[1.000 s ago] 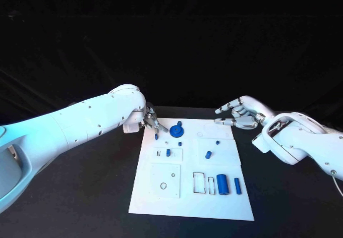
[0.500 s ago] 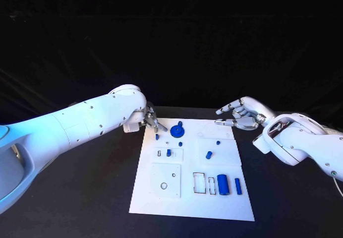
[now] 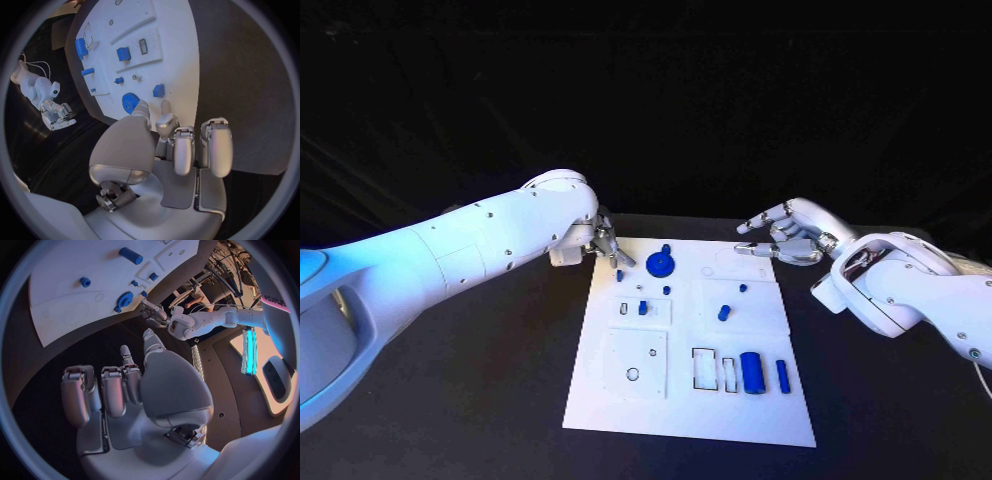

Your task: Assemble the parts on the task board

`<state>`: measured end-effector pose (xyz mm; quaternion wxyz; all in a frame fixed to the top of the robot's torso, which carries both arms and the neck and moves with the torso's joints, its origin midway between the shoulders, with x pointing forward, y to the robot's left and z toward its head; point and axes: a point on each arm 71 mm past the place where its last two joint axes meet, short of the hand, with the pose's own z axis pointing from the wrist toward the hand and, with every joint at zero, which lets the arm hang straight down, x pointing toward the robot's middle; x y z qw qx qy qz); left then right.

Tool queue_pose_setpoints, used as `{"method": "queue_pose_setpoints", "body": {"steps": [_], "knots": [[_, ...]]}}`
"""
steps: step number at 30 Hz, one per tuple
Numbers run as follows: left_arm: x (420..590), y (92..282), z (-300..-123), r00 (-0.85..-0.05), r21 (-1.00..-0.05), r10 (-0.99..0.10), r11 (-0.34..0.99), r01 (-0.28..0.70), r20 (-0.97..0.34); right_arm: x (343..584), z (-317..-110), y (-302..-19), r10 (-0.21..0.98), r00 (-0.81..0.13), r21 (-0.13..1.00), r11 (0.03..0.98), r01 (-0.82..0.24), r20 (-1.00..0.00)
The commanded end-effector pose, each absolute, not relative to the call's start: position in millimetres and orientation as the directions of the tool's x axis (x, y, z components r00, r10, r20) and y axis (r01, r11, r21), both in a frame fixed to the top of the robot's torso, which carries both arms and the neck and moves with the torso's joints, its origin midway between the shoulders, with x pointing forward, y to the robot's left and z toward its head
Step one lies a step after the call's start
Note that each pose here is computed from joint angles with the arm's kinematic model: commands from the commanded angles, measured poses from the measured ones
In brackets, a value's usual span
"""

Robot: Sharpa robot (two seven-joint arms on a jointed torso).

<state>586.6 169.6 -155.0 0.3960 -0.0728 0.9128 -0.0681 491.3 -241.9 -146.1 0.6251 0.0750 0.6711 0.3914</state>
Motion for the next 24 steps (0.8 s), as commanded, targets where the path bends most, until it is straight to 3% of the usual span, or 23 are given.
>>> {"method": "queue_pose_setpoints", "body": {"steps": [1, 24], "knots": [[584.8, 169.4, -156.8, -0.700, -0.145, -0.157, 0.986, -0.077, -0.697, 490.8, -147.5, -241.1, 0.583, -0.216, 0.616, 0.682, -0.394, -0.783], [580.7, 165.2, -159.6, -0.734, -0.139, -0.136, 0.989, -0.058, -0.666, 491.0, -148.1, -240.0, 0.583, -0.218, 0.617, 0.681, -0.395, -0.783]]}}
